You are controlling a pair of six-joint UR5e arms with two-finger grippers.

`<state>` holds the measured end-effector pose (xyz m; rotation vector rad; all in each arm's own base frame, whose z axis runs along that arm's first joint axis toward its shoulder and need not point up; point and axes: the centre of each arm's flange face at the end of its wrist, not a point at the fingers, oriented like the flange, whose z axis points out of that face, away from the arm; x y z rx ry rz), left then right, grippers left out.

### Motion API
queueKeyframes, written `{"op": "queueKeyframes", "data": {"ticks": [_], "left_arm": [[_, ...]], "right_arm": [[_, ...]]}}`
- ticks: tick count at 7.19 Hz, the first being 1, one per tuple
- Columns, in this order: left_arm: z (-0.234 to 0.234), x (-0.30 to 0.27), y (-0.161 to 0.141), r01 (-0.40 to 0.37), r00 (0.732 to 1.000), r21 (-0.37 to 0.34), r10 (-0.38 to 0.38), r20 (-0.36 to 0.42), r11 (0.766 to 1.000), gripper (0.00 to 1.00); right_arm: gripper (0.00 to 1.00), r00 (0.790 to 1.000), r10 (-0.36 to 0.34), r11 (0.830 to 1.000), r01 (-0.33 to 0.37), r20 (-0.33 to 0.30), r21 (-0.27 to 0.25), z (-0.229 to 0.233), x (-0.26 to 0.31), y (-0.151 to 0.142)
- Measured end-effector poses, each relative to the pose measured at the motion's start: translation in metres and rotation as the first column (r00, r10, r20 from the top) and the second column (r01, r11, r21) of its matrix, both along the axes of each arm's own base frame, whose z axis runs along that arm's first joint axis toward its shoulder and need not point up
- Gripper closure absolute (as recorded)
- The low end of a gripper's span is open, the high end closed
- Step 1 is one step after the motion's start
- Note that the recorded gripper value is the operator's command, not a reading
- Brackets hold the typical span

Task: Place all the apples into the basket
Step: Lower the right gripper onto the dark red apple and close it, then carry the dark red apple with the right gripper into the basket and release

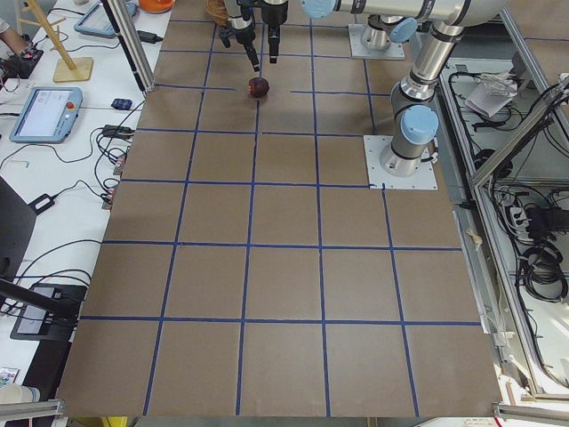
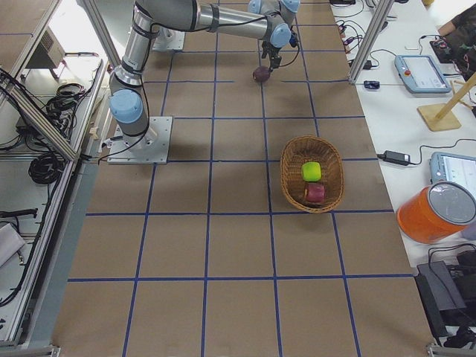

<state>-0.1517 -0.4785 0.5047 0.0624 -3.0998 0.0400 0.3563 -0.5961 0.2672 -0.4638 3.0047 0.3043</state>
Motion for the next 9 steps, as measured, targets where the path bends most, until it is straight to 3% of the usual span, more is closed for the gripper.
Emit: {"op": "queueKeyframes", "data": {"ticks": [3, 7, 8, 9], "left_arm": [[0.008, 0.008, -0.003, -0.029, 1.000, 0.042, 0.028, 0.007, 0.999, 0.00], [0.008, 0.008, -0.005, -0.028, 1.000, 0.056, 0.028, -0.001, 0.998, 0.00], [0.008, 0.007, -0.005, -0.023, 1.000, 0.048, 0.023, -0.002, 0.999, 0.00], [0.008, 0.008, -0.006, -0.019, 1.000, 0.036, 0.019, -0.002, 0.999, 0.00]], "right_arm": [[0.00, 1.000, -0.009, 0.999, 0.009, 0.005, 0.038, -0.030, 0.022, 0.008], [0.00, 1.000, 0.008, 1.000, -0.008, 0.007, 0.016, -0.068, 0.027, 0.014], [0.29, 1.000, 0.008, 1.000, -0.009, 0.007, 0.011, -0.072, 0.027, 0.015], [0.75, 1.000, 0.008, 1.000, -0.008, 0.008, 0.001, -0.074, 0.027, 0.015]]}}
